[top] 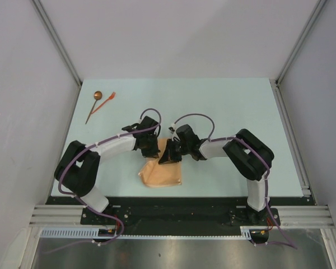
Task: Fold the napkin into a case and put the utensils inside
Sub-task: Fold the lower triangle-folded napkin at the center of the board.
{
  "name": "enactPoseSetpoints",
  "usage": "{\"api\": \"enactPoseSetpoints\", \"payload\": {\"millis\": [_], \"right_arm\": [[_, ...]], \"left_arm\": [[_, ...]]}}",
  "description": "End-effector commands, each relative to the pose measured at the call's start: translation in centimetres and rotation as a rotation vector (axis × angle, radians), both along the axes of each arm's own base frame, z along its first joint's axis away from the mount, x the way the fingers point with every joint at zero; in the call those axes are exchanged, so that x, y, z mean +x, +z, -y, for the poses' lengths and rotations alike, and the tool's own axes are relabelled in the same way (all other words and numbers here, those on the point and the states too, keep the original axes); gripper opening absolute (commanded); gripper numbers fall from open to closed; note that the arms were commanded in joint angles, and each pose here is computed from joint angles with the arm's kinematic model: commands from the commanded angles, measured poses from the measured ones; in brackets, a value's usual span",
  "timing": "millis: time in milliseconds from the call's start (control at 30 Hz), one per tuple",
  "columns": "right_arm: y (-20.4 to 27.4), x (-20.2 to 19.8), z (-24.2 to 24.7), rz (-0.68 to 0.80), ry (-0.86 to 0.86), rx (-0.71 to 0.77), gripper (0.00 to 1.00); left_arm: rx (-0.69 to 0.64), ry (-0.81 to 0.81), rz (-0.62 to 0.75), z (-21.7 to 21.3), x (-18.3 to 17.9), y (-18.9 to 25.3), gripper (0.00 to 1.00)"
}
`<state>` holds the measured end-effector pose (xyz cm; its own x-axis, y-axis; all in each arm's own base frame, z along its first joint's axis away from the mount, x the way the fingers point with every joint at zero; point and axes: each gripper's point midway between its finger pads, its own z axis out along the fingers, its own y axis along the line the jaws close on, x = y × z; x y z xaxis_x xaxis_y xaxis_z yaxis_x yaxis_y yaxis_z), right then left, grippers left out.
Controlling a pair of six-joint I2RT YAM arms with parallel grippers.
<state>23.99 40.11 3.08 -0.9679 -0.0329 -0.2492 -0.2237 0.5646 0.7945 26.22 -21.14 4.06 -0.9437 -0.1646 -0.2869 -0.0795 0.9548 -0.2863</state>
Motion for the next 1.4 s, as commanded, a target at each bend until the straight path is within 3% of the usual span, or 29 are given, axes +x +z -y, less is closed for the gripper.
{"api": "enactPoseSetpoints", "payload": {"millis": [0, 233, 433, 800, 1033, 1167, 1333, 1367], "right_arm": [[1.1, 0.3, 1.8, 0.069, -0.012, -0.07, 0.0], [-0.6, 0.9, 3.5, 0.072, -0.041, -0.136, 0.0], [0.7, 2.8, 4.6, 0.111, -0.063, -0.089, 0.0], [3.9, 6.0, 1.1, 0.148, -0.035, 0.06, 0.0], [3.9, 7.4, -0.7, 0.151, -0.031, 0.082, 0.0], [1.5, 7.4, -1.0, 0.111, -0.017, 0.056, 0.0], [-0.8, 7.5, -0.3, 0.115, -0.009, 0.005, 0.0], [-1.2, 7.4, -0.1, 0.11, -0.006, 0.003, 0.0]], "left_arm": [[-0.012, 0.025, 0.018, 0.4, 0.4, -0.3, 0.0], [-0.019, 0.029, 0.004, 0.8, 0.4, -1.2, 0.0], [-0.062, 0.036, 0.028, 1.3, 0.5, -2.1, 0.0], [-0.119, 0.05, 0.038, 1.7, -0.1, -2.8, 0.0], [-0.107, 0.056, 0.02, 1.3, -0.5, -3.2, 0.0], [-0.101, 0.066, 0.023, 1.0, -0.5, -3.0, 0.0], [-0.104, 0.07, 0.029, 1.0, -0.6, -2.4, 0.1], [-0.108, 0.069, 0.032, 1.0, -0.7, -2.2, 0.19]]}}
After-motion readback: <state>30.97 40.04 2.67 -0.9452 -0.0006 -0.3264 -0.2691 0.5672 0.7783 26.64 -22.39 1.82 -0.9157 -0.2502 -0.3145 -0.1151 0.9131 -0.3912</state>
